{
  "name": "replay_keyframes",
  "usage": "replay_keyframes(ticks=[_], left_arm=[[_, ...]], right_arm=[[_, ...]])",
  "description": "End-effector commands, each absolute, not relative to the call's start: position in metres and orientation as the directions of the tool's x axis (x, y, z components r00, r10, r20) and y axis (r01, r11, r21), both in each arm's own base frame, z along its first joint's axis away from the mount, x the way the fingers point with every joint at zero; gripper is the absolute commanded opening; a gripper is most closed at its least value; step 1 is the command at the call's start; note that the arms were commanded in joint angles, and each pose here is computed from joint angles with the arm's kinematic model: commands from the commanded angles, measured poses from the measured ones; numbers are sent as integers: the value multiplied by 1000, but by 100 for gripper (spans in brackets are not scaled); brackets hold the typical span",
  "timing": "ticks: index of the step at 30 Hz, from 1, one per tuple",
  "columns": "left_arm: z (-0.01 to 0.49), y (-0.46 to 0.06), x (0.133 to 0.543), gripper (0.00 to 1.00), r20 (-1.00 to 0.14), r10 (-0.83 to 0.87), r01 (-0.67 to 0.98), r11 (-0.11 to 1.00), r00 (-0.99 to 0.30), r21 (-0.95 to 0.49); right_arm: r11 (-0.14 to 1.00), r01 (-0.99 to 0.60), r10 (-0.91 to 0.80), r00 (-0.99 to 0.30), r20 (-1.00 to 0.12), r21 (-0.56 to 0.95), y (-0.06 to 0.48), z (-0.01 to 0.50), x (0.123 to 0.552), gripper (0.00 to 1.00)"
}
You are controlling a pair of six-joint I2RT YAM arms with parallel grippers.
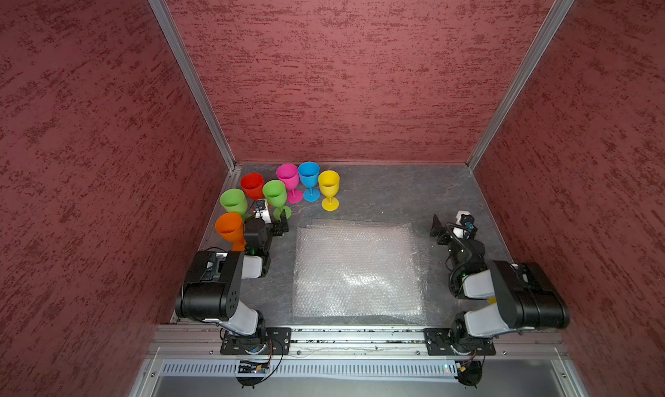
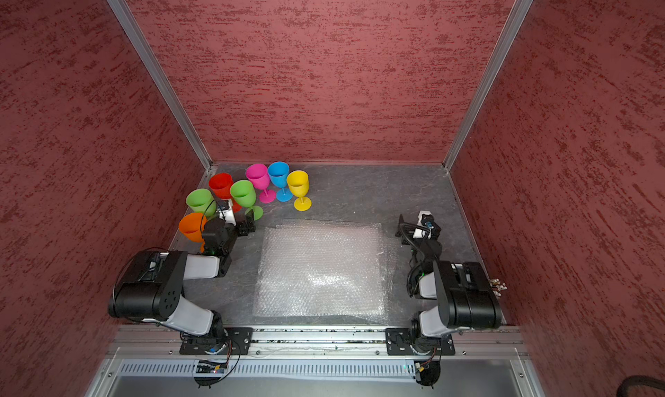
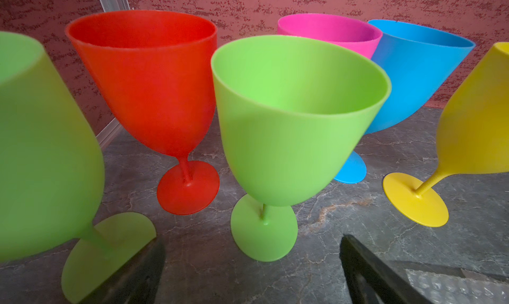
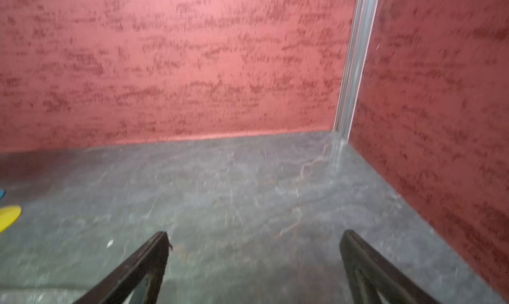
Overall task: Unpack wine glasses from bubble wrap
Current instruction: Reset both arms
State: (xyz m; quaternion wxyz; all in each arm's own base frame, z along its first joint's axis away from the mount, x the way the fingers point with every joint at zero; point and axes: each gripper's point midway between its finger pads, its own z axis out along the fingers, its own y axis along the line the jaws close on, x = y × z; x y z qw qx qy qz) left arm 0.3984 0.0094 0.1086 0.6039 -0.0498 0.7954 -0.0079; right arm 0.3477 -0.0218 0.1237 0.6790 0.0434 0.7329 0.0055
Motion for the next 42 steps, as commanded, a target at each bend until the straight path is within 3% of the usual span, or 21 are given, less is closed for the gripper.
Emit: replay_keyframes(ticks=[1, 6, 42], left_arm=[[114, 10, 401, 100, -964, -85, -63, 995, -251, -72], [114, 11, 401, 100, -964, -87, -62, 995, -251, -74], [114, 11, 401, 100, -963, -91, -55, 995, -253, -79]], right_arm=[[999, -2, 48, 63, -997, 48, -11, 162, 357, 99], [996, 64, 69, 0, -998, 69, -22, 155, 377, 99], [995, 87, 50, 10, -999, 50, -20, 156, 375, 99]])
